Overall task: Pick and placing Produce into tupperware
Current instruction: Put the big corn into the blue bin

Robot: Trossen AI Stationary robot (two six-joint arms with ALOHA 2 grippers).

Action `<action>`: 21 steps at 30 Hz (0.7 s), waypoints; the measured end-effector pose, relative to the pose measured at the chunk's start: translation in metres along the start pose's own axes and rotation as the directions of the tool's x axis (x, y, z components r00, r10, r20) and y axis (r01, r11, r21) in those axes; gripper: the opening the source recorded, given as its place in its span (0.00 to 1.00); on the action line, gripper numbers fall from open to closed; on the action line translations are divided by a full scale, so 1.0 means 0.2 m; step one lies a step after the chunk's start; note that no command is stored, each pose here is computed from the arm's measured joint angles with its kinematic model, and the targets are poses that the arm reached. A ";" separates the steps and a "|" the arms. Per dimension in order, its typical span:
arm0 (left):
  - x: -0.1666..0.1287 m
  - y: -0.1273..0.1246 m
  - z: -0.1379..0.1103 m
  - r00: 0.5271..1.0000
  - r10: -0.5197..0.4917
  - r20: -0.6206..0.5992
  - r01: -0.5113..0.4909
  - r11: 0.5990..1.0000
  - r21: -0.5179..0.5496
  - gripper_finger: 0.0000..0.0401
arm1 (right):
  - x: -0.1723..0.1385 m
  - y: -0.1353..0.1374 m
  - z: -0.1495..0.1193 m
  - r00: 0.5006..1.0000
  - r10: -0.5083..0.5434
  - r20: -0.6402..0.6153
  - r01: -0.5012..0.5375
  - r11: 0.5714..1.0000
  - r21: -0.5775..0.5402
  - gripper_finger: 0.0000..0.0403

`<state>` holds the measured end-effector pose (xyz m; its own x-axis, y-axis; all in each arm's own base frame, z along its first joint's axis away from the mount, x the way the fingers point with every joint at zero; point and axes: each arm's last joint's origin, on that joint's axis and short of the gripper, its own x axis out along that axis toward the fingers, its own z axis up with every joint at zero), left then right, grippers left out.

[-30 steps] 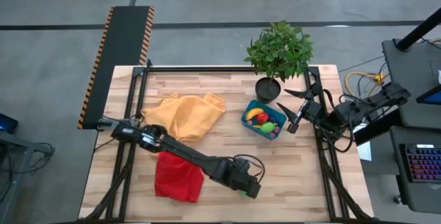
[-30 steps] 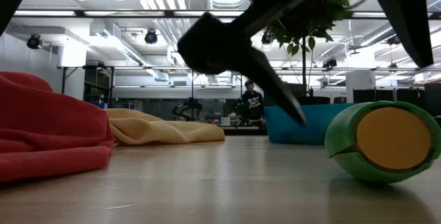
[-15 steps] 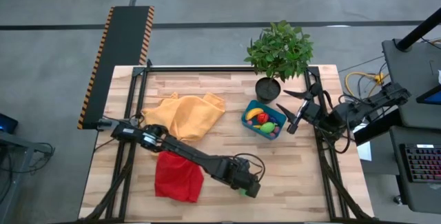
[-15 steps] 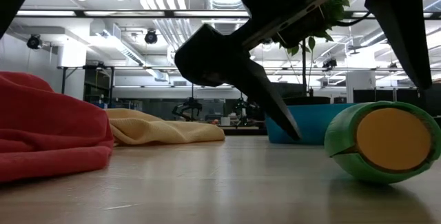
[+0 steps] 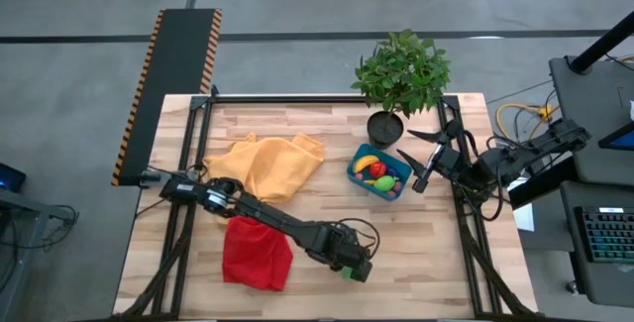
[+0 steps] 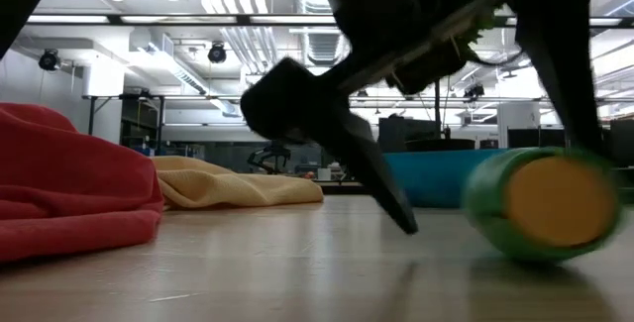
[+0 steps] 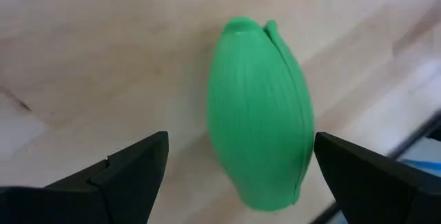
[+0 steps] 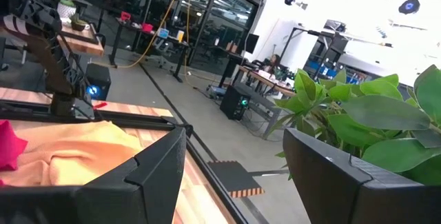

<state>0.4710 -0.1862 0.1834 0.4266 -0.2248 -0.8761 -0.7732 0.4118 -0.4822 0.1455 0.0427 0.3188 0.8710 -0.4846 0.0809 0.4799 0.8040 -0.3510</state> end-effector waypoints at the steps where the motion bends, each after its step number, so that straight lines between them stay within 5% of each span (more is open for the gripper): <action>1: 0.00 0.00 0.01 1.000 0.003 0.000 -0.003 1.000 -0.003 0.87 | 0.00 0.00 0.00 1.000 0.000 0.000 0.000 1.000 0.000 0.59; 15: 0.06 0.05 0.07 0.998 -0.025 -0.056 0.024 1.000 -0.014 0.86 | 0.00 0.00 0.00 1.000 0.000 0.000 0.000 1.000 -0.001 0.59; 21: 0.06 0.06 0.07 0.998 -0.012 -0.059 0.012 1.000 0.011 0.72 | 0.00 0.00 0.00 1.000 0.000 0.000 0.000 1.000 -0.003 0.59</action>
<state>0.4738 -0.1724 0.1676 0.4071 -0.2816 -0.8689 -0.7629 0.4183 -0.4929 0.1455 0.0427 0.3187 0.8710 -0.4846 0.0808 0.4796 0.8029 -0.3540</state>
